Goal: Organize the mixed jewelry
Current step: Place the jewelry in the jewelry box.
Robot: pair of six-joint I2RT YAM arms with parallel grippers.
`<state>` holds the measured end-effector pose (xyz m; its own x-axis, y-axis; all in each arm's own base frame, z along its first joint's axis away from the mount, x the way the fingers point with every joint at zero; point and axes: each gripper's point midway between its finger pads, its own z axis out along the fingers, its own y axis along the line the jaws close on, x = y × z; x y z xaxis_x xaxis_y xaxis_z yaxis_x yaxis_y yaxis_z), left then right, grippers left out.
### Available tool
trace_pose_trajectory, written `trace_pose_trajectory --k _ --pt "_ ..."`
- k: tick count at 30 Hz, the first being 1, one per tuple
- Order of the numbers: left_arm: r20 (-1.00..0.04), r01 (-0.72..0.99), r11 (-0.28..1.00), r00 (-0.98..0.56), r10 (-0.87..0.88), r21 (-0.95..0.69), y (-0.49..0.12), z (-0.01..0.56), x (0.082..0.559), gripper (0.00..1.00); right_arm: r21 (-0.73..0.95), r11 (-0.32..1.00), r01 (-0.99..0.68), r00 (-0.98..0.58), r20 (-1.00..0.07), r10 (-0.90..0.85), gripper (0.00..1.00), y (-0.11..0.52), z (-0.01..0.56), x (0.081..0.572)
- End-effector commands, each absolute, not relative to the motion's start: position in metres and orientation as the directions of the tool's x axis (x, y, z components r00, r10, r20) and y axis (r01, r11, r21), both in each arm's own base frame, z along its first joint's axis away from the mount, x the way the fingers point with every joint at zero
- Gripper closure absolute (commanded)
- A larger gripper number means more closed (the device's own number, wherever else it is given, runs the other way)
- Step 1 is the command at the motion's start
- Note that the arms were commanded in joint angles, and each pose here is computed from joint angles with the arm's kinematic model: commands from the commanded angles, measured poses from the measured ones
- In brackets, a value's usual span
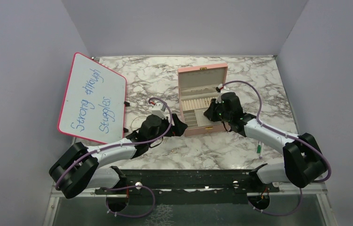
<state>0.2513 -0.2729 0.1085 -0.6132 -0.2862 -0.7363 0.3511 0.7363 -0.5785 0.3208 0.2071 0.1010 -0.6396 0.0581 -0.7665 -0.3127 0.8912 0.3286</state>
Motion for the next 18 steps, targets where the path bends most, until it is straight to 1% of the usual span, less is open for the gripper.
trace_pose_trajectory --k 1,6,8,12,16,18 --pt "-0.75 0.355 0.734 -0.585 -0.308 -0.579 -0.27 0.118 0.254 0.04 0.316 0.891 -0.325 -0.635 -0.771 0.042 0.87 0.211 0.099 0.322" --pt "-0.752 0.356 0.731 -0.577 -0.318 -0.582 -0.269 0.122 0.255 0.04 0.321 0.888 -0.329 -0.633 -0.773 0.045 0.67 0.212 0.107 0.321" --pt "-0.754 0.36 0.727 -0.572 -0.323 -0.584 -0.27 0.125 0.255 0.04 0.328 0.886 -0.329 -0.622 -0.781 0.057 0.62 0.212 0.116 0.322" --pt "-0.754 0.363 0.72 -0.566 -0.333 -0.591 -0.27 0.131 0.255 0.04 0.338 0.883 -0.324 -0.598 -0.797 0.085 0.57 0.213 0.134 0.326" --pt "-0.751 0.361 0.715 -0.564 -0.343 -0.598 -0.268 0.136 0.254 0.04 0.347 0.885 -0.31 -0.582 -0.806 0.112 0.56 0.213 0.149 0.331" --pt "-0.747 0.353 0.717 -0.567 -0.347 -0.601 -0.265 0.139 0.253 0.02 0.361 0.879 -0.313 -0.585 -0.802 0.121 0.56 0.213 0.157 0.327"
